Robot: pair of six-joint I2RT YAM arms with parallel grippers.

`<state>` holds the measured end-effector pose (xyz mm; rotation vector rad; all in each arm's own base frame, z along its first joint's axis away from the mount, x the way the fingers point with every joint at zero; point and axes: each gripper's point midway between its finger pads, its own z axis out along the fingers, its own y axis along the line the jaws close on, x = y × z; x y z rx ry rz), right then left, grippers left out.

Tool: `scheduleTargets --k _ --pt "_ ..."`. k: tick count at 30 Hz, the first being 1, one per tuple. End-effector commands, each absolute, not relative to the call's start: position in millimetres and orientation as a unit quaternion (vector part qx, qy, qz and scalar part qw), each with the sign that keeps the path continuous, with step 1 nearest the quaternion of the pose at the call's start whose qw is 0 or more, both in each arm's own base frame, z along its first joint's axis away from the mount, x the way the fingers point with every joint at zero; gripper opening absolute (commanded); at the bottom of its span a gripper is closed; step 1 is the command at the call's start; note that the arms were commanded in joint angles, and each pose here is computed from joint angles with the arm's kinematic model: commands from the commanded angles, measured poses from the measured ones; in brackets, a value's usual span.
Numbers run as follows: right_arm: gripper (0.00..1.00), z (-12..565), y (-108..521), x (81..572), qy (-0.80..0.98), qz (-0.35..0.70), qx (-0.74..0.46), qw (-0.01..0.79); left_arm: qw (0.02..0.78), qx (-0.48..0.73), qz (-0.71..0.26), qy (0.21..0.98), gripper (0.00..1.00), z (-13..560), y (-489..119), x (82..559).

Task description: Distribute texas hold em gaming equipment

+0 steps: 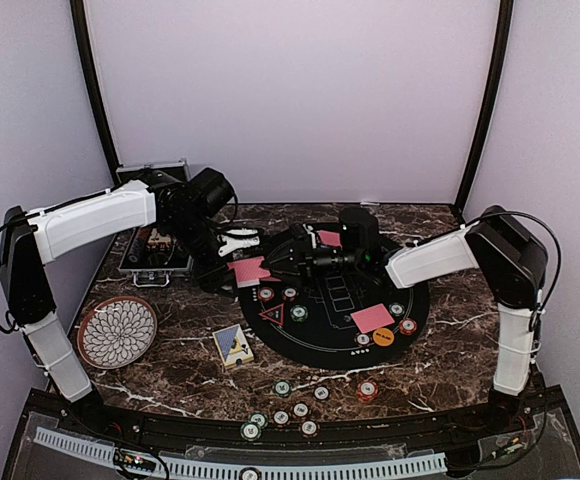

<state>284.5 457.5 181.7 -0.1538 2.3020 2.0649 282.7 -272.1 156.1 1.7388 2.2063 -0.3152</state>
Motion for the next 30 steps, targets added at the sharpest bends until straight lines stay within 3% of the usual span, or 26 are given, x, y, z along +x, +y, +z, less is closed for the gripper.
scheduleTargets --k 1,5,17,30 --pt "0.13 200.1 464.8 282.9 0.722 0.687 -0.074 0.034 0.186 0.61 -0.111 0.762 0.0 179.7 -270.8 282.0" --pt "0.0 202.6 461.9 283.3 0.721 0.688 -0.074 0.035 0.185 0.609 -0.109 0.763 0.0 179.1 -269.9 282.4" --pt "0.0 194.1 424.0 303.5 0.74 0.669 -0.048 0.058 0.185 0.609 -0.104 0.764 0.0 179.4 -266.9 281.5" --pt "0.0 166.8 384.8 361.9 0.774 0.626 -0.013 0.099 0.182 0.609 -0.102 0.765 0.0 177.4 -263.3 279.6"
